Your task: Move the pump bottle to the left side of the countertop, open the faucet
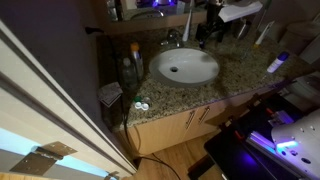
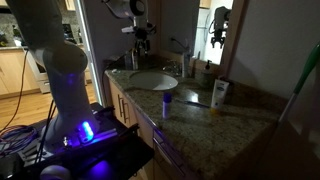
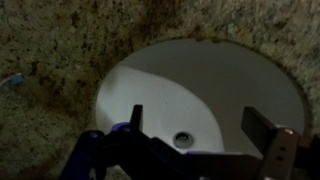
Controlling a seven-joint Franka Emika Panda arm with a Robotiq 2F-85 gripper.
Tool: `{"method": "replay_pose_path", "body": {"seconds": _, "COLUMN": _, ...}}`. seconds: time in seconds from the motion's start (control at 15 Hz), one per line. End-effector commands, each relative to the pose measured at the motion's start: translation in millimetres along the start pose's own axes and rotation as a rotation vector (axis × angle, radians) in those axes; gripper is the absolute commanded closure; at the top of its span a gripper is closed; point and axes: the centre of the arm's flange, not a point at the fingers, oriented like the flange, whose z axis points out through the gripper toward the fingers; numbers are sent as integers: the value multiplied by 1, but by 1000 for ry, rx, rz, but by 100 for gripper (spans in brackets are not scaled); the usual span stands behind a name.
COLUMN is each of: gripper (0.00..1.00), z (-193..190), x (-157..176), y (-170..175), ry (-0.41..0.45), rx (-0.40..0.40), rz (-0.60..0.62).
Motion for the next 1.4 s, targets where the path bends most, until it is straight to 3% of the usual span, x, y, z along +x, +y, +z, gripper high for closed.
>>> {"method": "replay_pose_path", "body": {"seconds": 0.0, "gripper": 0, "z": -37, "x": 57, "y": 74, "ry": 32, "rx": 78, "rz": 183}}
{"method": "replay_pose_path", "body": {"seconds": 0.07, "gripper": 0, "z": -57, "x": 63, "y": 101, "ry": 43, "rx": 105, "rz": 242}}
{"method": "replay_pose_path", "body": {"seconds": 0.13, "gripper": 0, "z": -32, "x": 42, "y": 75, "ry": 46, "rx": 63, "rz": 174}}
{"method": "replay_pose_path", "body": {"seconds": 0.2, "gripper": 0, "z": -42, "x": 48, "y": 92, "ry": 60, "rx": 74, "rz": 196}}
{"method": "replay_pose_path", "body": {"seconds": 0.33, "gripper": 0, "z": -40, "x": 47, "y": 91, "ry": 56, "rx": 72, "rz": 192}}
{"method": "replay_pose_path", "body": {"seconds": 0.4, "gripper": 0, "z": -30, "x": 56, "y": 85, "ry": 55, "rx": 31, "rz": 229}}
{"method": "replay_pose_path", "body": {"seconds": 0.53, "gripper": 0, "z": -21, "x": 99, "y": 106, "ry": 74, "rx": 29, "rz": 396}}
{"method": "replay_pose_path", "body": {"seconds": 0.87, "gripper": 0, "z": -46, "x": 151, "y": 215, "ry": 48, "rx": 116, "rz": 684}}
{"method": "replay_pose_path", "body": {"seconds": 0.93, "gripper": 0, "z": -30, "x": 124, "y": 194, "ry": 74, "rx": 83, "rz": 605}}
{"method": "replay_pose_path", "body": {"seconds": 1.13, "gripper": 0, "z": -41, "x": 136, "y": 224, "ry": 74, "rx": 109, "rz": 672}}
{"method": "replay_pose_path", "body": {"seconds": 1.2, "gripper": 0, "z": -33, "x": 146, "y": 220, "ry": 52, "rx": 74, "rz": 718}}
{"method": "replay_pose_path", "body": {"seconds": 1.33, "gripper": 0, "z": -30, "x": 182, "y": 240, "ry": -3, "rx": 115, "rz": 867}}
